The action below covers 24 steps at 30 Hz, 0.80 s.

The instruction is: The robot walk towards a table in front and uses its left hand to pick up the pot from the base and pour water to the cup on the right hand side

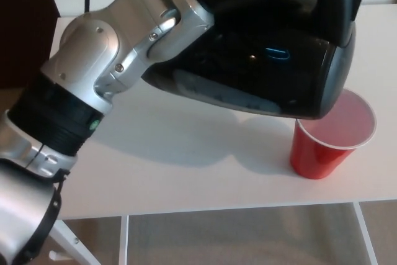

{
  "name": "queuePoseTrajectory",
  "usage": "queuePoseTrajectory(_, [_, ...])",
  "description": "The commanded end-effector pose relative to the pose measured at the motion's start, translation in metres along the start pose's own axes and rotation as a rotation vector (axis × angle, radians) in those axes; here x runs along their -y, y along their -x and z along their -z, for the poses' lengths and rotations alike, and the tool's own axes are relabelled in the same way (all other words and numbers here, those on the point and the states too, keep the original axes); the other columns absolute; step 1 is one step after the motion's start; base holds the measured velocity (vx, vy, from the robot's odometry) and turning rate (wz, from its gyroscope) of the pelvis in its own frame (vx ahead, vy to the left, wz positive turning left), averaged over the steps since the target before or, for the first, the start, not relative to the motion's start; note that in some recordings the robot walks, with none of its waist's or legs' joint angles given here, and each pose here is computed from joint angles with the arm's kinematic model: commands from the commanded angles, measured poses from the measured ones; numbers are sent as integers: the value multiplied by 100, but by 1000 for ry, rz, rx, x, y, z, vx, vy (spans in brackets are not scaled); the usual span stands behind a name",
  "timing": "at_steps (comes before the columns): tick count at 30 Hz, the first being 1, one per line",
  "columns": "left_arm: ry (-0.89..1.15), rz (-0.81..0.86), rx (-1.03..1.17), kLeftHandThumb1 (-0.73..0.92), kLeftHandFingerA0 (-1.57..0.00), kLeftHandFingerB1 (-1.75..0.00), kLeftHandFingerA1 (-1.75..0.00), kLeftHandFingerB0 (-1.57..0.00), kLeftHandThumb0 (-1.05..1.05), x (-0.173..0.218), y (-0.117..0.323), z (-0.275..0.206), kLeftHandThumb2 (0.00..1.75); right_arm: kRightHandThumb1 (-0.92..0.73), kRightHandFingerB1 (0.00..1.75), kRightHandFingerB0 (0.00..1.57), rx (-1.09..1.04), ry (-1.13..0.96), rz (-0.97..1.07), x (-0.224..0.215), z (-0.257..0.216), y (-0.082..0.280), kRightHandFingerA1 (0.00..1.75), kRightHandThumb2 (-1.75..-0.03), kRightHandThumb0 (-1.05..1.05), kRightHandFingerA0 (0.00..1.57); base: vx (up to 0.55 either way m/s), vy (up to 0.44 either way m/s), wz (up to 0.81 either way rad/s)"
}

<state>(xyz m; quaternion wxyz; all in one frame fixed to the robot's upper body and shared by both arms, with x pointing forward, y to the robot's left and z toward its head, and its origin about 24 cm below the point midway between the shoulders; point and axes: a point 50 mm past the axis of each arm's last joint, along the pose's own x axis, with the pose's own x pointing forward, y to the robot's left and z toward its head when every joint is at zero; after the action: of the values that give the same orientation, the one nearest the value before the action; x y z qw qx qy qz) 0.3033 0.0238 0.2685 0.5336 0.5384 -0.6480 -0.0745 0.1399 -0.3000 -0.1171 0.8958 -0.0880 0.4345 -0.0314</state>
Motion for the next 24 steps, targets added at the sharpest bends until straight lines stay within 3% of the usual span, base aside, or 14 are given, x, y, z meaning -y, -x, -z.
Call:
queuePoseTrajectory(1, [-87,-39,136,55,-107,-61,-162,-90,-36,-11,-8,-3,61,-28,70,68,-9,0,10,6,1,1,77,-66,-65,98,0,0,0])
queuePoseTrajectory(3, [-121,-12,185,59,-104,-75,-170,-86,-38,-12,-11,-4,62,-20,70,60,-7,9,8,6,0,1,80,-85,-68,90,0,0,0])
queuePoseTrajectory(4, [-124,-8,193,59,-104,-75,-170,-86,-38,-12,-11,-4,62,-20,70,60,-5,15,6,6,0,1,80,-85,-68,90,0,0,0])
queuePoseTrajectory(5, [-126,-12,202,58,-105,-73,-168,-88,-38,-12,-12,-4,62,-30,69,70,-5,10,10,6,-1,1,76,-65,-64,98,0,0,0])
queuePoseTrajectory(8, [-139,-10,219,59,-105,-76,-169,-86,-37,-12,-13,-6,62,-30,70,71,-2,6,12,6,-1,1,76,-68,-65,99,0,0,0])
queuePoseTrajectory(9, [-132,-8,229,44,-132,-86,-142,-80,-35,-11,-14,-6,89,-30,70,71,-3,8,13,6,-1,1,76,-68,-65,100,0,0,0])
queuePoseTrajectory(11, [-148,-12,244,42,-133,-82,-142,-81,-35,-11,-14,-6,88,-30,70,72,2,13,13,6,-2,1,76,-67,-63,100,0,0,0])
queuePoseTrajectory(12, [-150,-11,247,58,-106,-75,-170,-87,-33,-11,-14,-7,62,-27,71,69,3,5,10,6,-2,1,78,-68,-64,98,0,0,0])
queuePoseTrajectory(14, [-153,-9,250,58,-106,-75,-170,-87,-33,-11,-15,-7,62,-27,71,69,3,-7,5,6,-2,1,78,-68,-64,98,0,0,0])
queuePoseTrajectory(15, [-132,-24,248,40,-132,-81,-141,-82,-32,-10,-14,-7,87,-27,71,70,1,-8,5,6,-2,1,77,-67,-65,98,0,0,0])
queuePoseTrajectory(16, [-120,-35,249,55,-105,-77,-167,-88,-34,-9,-14,-8,62,-30,71,71,1,-5,5,6,-2,1,78,-69,-65,98,0,0,0])
queuePoseTrajectory(20, [-107,-51,252,60,-103,-93,-172,-87,-31,-5,-13,-9,63,-21,75,69,3,-11,3,7,-1,1,83,-85,-62,95,0,0,0])
queuePoseTrajectory(21, [-102,-53,251,43,-128,-85,-138,-82,-30,-5,-13,-9,88,-20,75,69,3,-10,4,7,-1,1,82,-83,-63,95,0,0,0])
queuePoseTrajectory(24, [-98,-50,252,42,-128,-83,-138,-82,-30,-5,-14,-10,87,-28,70,72,1,-10,10,6,-2,1,77,-68,-61,99,0,0,0])
